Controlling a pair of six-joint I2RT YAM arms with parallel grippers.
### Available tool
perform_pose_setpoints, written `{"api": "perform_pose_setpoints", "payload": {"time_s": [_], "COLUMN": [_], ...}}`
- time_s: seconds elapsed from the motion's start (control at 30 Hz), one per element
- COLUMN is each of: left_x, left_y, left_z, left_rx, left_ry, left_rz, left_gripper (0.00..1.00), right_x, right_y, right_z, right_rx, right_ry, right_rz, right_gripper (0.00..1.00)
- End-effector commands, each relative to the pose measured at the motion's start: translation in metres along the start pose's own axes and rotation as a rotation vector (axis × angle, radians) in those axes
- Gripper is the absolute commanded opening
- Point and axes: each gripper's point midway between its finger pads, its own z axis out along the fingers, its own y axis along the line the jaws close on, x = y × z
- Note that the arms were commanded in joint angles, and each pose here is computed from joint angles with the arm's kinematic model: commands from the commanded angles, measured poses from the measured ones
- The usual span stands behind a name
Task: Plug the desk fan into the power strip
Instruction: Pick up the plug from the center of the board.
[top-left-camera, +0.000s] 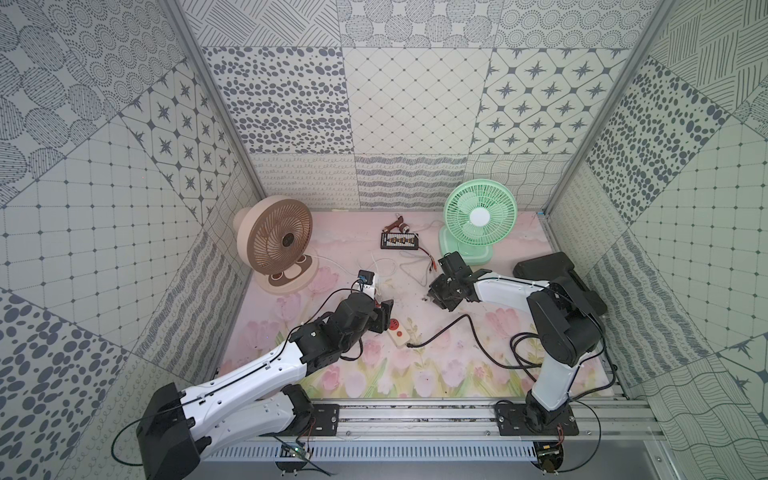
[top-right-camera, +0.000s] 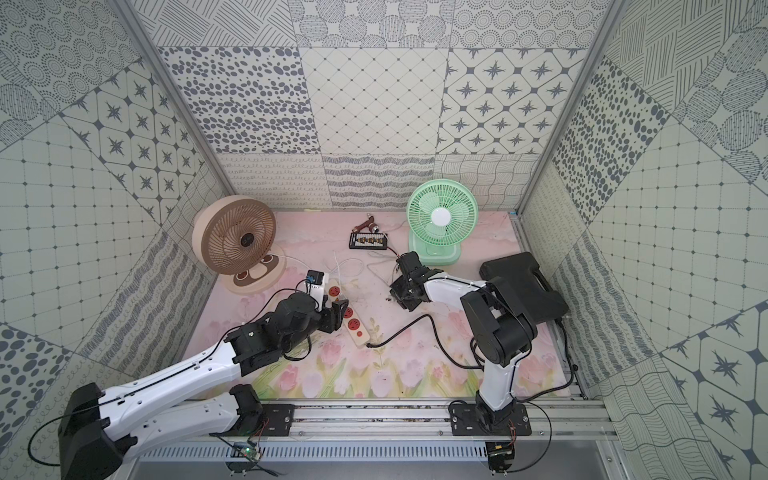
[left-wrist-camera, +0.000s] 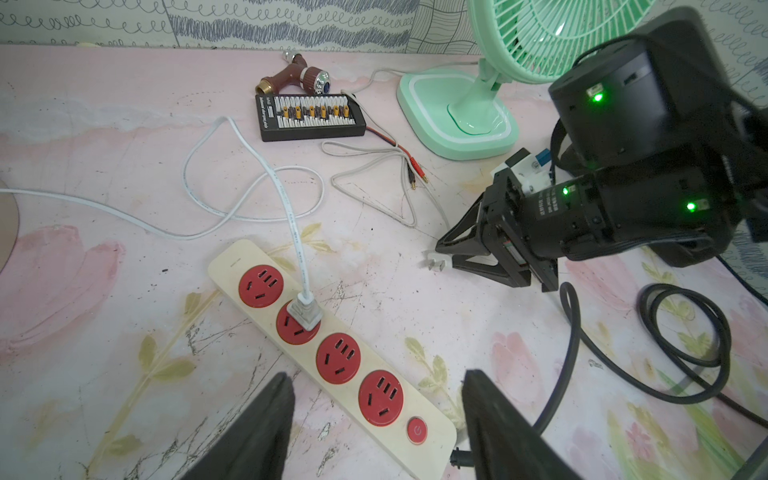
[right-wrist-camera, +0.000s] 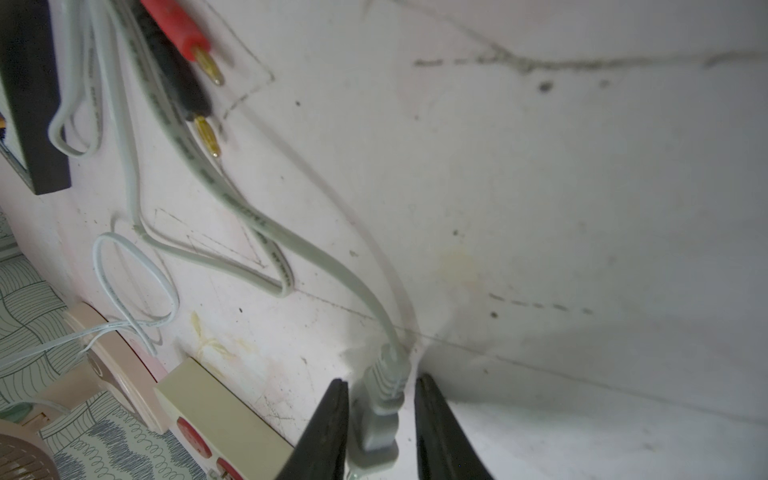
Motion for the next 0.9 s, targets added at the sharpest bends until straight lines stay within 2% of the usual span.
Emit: {"api": "perform_pose_setpoints", "payload": {"time_s": [0.0,0.1,0.3,0.4,0.43,0.57,0.67,0.87], "left_x": [-0.012,-0.012,-0.013,-0.013,-0.013,-0.014,-0.014,-0.012], "left_y": [0.002,0.002,0.003,0.002,0.002,0.001,0.001,0.002], "left_z": [-0.001,-0.001,-0.003,-0.005,-0.005,-0.006,-0.007,-0.009], "left_rx": [-0.004,-0.002,0.0,0.004,0.007,0.012,0.015,0.022], "left_ry": [-0.049,-0.05,-0.057,-0.062,-0.063,-0.066,-0.066,-0.074], "left_rz": [0.001,0.0,-0.002,-0.003,-0.003,-0.004,-0.011,-0.029], "left_gripper": [0.69,0.69,0.69,0.69,0.7,0.74,0.76,0.79], "right_x": [0.003,0.003,0.003,0.002,0.002,0.003,0.014,0.029], "right_y": [0.004,0.005,0.013,0.026,0.029,0.052,0.075,0.086], "right_z": [0.007,0.01,0.012,0.004,0.0,-0.02,-0.035,-0.06], "right_rx": [0.0,-0.005,-0.05,-0.112,-0.132,-0.266,-0.403,-0.479], "right_ry": [0.0,0.0,0.004,-0.008,-0.013,-0.028,0.005,0.011], "right_rz": [0.126,0.134,0.118,0.077,0.059,-0.055,-0.191,-0.447], "right_gripper": [0.31,0.29,0.13,0.01,0.0,0.0,0.0,0.0]}}
